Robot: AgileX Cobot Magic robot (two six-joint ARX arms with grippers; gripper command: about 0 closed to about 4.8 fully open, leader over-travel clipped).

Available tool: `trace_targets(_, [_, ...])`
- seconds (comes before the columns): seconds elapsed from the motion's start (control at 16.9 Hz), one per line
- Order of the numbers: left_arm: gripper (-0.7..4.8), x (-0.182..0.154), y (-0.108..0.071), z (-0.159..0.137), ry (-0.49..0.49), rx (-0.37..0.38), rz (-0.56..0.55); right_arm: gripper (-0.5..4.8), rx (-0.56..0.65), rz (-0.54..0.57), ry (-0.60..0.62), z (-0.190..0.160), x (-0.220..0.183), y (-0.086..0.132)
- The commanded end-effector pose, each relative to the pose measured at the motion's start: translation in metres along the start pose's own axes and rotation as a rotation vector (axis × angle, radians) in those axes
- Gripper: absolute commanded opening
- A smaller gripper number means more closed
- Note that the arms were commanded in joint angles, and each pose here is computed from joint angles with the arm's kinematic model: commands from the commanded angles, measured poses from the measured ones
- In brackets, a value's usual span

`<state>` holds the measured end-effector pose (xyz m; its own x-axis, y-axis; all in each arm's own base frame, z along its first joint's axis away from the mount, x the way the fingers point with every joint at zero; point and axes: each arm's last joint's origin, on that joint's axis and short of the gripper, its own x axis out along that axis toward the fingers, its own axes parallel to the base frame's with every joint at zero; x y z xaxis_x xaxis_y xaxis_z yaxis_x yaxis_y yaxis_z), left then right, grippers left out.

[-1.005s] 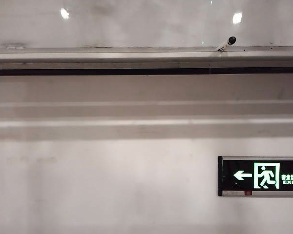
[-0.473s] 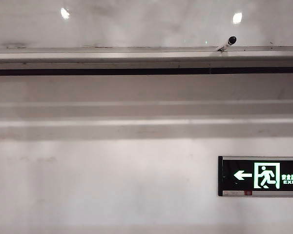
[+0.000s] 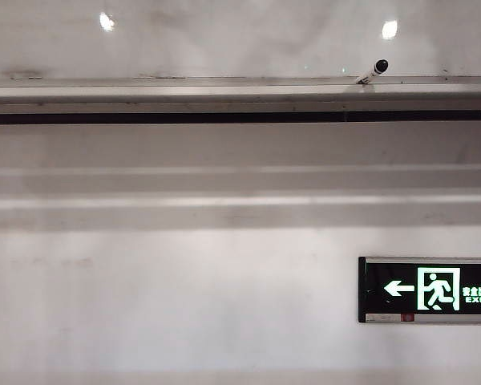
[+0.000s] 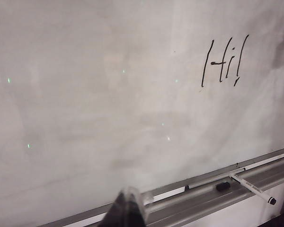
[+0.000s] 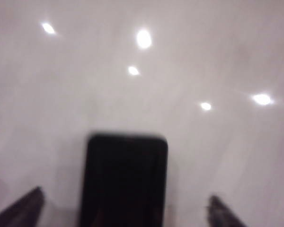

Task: Wipe the whiteboard clean using the black magnetic whiteboard eraser attached to the whiteboard.

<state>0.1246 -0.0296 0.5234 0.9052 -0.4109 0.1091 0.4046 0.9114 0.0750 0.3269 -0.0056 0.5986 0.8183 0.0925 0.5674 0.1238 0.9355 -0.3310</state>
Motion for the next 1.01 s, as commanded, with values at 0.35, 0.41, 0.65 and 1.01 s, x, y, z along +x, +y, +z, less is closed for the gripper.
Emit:
trace_targets(0.35, [-0.06, -0.002, 0.0, 0.002, -0.009, -0.001, -0.002, 4.49, 0.023, -0.019, 0.017, -0.036, 0.016, 0.004])
trace_targets(0.41, [-0.06, -0.002, 0.0, 0.002, -0.009, -0.001, -0.002, 4.42, 0.035, -0.019, 0.029, -0.041, 0.018, 0.004])
trace_targets(0.65, [-0.06, -0.002, 0.0, 0.001, 0.0, -0.003, -0.003, 2.55, 0.05, -0.017, 0.064, -0.054, 0.021, 0.005])
trace_targets(1.01, [-0.06, -0.002, -0.001, 0.0, 0.004, -0.004, -0.003, 0.11, 0.05, -0.014, 0.075, -0.05, 0.018, 0.002])
